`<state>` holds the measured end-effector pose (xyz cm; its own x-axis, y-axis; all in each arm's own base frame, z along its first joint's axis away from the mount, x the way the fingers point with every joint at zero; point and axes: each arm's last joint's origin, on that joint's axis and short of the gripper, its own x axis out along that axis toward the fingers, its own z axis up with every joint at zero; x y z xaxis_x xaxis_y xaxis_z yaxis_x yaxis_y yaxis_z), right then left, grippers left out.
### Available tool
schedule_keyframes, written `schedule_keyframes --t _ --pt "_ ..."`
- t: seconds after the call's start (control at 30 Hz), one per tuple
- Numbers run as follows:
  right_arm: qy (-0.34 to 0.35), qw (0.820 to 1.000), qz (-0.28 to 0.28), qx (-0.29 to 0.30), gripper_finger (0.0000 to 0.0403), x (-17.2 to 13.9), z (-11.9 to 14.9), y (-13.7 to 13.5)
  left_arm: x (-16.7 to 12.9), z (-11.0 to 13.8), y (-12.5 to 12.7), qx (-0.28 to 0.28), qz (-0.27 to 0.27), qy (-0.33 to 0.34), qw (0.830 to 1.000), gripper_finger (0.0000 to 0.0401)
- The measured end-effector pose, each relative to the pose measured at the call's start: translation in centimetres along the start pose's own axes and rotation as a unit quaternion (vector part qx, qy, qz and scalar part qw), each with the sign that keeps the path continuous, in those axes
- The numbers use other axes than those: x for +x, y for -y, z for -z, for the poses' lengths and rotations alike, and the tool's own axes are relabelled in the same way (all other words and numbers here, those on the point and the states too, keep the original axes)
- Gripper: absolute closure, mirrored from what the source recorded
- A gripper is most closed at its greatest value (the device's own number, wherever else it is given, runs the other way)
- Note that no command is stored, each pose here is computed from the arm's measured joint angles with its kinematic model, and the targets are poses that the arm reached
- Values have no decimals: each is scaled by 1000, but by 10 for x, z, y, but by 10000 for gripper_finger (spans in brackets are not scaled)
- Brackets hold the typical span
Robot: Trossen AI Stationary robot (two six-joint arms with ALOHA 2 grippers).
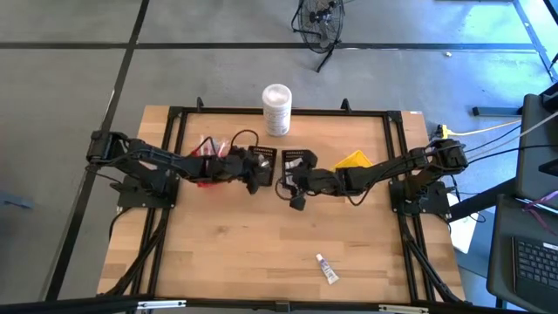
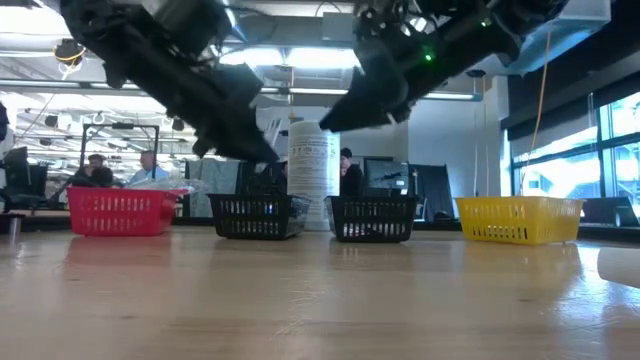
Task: Pick & Place Travel size toiletries
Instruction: Put the silver nail cutter into the left black bin
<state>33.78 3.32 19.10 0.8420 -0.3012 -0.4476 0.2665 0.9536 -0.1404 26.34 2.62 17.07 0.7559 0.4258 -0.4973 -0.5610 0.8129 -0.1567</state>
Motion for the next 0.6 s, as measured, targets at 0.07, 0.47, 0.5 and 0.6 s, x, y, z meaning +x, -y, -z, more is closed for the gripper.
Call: schedule_keyframes --t 0.07,0.47,0.5,0.6 --pt "-21 1000 -7 -4 181 0 4 0 3 0 -9 -11 1 -21 1000 348" --pt "-76 994 -77 2 174 -2 14 -4 13 6 -46 -28 11 -133 991 340" --pt "-77 994 -82 2 177 -2 14 -4 13 5 -46 -25 19 -135 990 340" --pt "-78 994 -82 2 186 -2 14 -4 13 4 -45 -10 35 -129 991 338"
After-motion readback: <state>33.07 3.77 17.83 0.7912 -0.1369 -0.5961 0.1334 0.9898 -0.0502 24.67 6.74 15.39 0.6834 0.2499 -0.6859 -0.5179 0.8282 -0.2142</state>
